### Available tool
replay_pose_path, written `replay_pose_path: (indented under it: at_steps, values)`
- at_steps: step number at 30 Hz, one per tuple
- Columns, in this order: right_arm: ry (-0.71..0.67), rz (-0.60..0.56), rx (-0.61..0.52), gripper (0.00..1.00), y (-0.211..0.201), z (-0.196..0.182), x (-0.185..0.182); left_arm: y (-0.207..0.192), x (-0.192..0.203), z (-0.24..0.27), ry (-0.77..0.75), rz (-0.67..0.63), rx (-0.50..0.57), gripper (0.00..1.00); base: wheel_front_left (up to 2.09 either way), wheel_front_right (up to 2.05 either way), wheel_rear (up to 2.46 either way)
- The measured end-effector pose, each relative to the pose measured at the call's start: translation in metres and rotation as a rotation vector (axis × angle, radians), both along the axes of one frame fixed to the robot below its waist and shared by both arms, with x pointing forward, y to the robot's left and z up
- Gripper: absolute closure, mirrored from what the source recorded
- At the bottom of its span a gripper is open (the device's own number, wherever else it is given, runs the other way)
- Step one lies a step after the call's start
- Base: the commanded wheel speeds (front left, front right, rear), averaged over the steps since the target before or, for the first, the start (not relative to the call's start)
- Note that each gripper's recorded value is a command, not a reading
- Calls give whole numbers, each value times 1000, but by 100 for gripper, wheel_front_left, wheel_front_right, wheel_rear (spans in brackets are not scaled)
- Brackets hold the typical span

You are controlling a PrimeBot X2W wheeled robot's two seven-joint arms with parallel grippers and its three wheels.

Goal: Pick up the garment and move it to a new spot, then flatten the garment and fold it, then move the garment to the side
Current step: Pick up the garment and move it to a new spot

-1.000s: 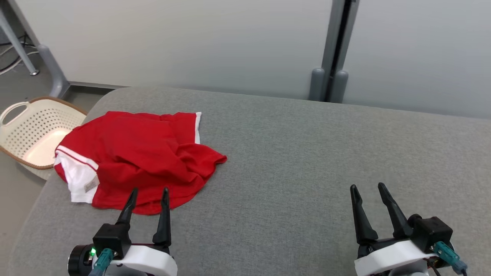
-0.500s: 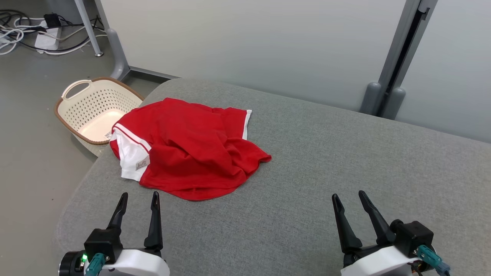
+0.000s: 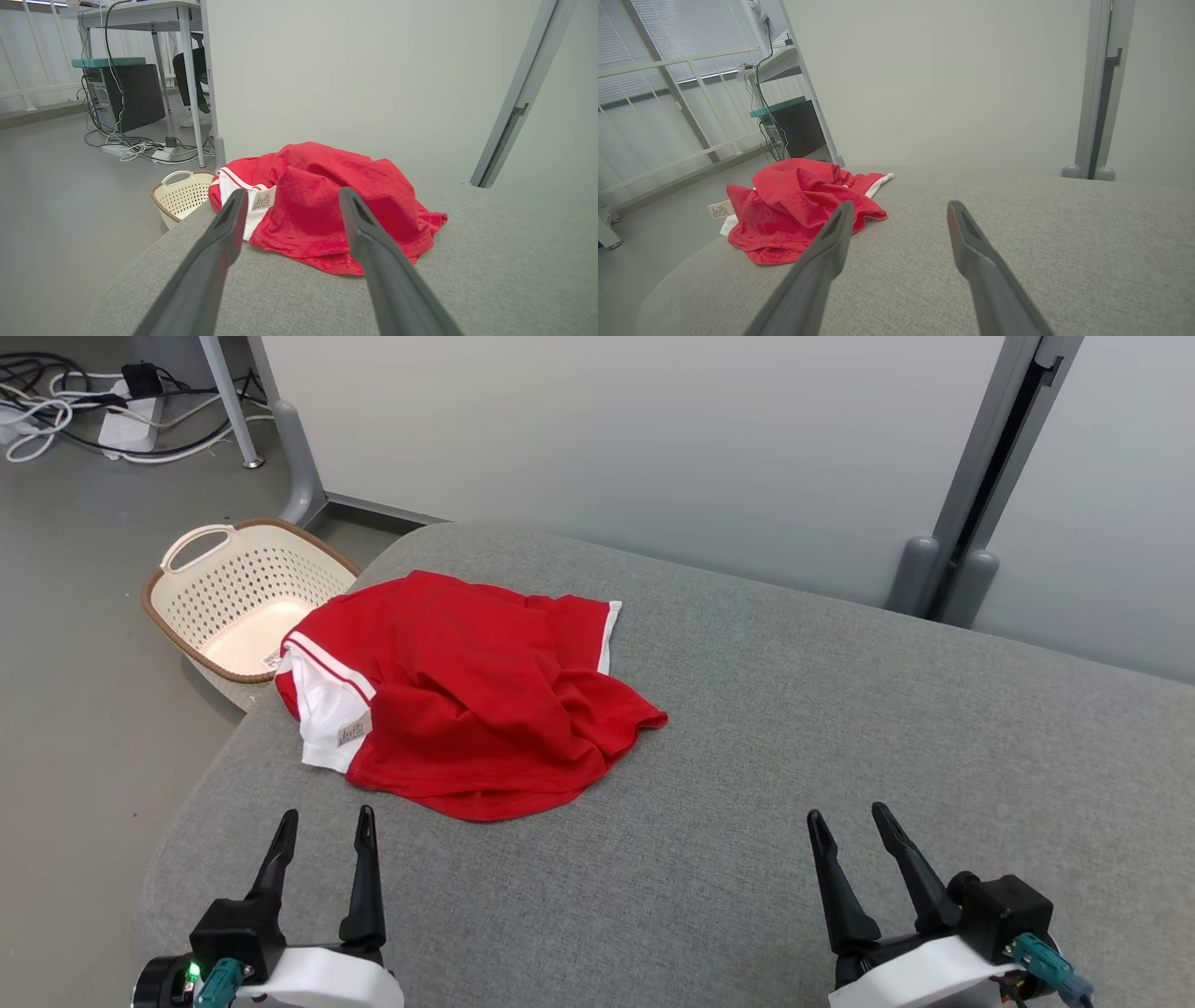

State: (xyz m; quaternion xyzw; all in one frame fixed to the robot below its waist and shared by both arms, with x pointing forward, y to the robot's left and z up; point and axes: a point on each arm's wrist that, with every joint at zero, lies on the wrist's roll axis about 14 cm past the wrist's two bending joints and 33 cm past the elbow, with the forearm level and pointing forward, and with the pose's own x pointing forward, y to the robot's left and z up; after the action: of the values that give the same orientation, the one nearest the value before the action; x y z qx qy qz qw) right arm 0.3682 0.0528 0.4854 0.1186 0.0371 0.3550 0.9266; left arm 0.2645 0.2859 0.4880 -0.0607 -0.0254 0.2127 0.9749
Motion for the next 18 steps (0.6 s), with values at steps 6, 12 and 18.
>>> replay_pose_path:
  at_steps: [6, 12, 18]
  values:
    - [7, -20, -7, 0, -6, -5, 7, 4, 9, 0, 1, 9, -16, 0, 0, 0, 0]
    - [11, -78, -28, 0, -22, -16, 28, 8, 43, 7, 9, -28, 25, 0, 0, 0, 0]
    - [31, -137, -53, 0, -41, -34, 51, 23, 88, -18, 149, -84, 55, 0, 0, 0, 0]
